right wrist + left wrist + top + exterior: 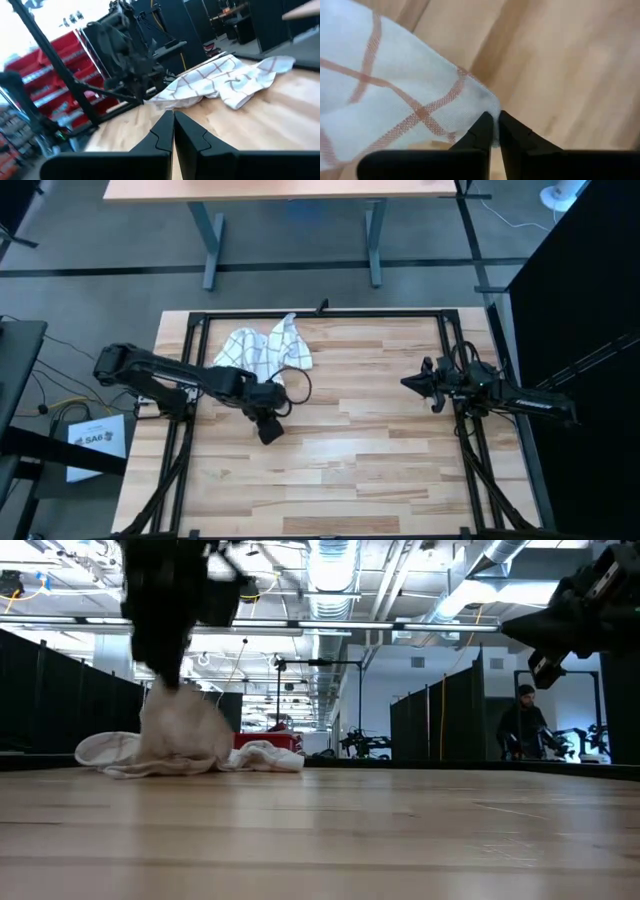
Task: Roll towel
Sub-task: Roll the white squared towel
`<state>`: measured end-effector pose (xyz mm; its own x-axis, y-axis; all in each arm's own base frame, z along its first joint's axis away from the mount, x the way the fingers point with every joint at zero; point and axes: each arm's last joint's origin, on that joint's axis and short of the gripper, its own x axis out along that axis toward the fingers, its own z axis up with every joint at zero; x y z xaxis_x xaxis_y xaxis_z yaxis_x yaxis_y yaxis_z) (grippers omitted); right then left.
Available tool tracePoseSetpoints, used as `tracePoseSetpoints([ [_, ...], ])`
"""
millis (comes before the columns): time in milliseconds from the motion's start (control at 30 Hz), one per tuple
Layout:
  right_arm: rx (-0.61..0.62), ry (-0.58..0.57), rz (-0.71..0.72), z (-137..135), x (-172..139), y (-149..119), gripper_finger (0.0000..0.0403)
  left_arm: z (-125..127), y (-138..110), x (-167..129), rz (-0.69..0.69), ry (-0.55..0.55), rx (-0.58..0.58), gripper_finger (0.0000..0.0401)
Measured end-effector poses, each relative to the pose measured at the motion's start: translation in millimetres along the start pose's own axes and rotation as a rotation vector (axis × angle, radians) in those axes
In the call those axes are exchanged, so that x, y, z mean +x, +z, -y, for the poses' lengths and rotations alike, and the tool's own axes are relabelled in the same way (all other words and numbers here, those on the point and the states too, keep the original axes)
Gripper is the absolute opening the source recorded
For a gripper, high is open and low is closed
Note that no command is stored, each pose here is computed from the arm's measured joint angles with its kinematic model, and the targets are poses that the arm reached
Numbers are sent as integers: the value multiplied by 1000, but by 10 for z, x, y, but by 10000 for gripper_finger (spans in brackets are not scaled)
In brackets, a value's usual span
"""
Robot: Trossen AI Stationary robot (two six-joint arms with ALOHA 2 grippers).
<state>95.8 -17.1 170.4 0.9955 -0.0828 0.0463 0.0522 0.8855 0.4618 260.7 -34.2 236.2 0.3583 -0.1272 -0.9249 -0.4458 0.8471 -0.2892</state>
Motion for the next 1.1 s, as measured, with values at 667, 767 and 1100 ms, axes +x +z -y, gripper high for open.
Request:
tracePoseSetpoints([
  [667,-310,-79,-223,19,637,156,0,191,3,-407,121,-101,39,9],
  [767,-368,-125,-316,87,1034,292,0,209,-13,-406,120,-101,44,9],
  [1100,-520,-14,-483,472,2306,687,0,492,-281,-397,73,-160,124,9],
])
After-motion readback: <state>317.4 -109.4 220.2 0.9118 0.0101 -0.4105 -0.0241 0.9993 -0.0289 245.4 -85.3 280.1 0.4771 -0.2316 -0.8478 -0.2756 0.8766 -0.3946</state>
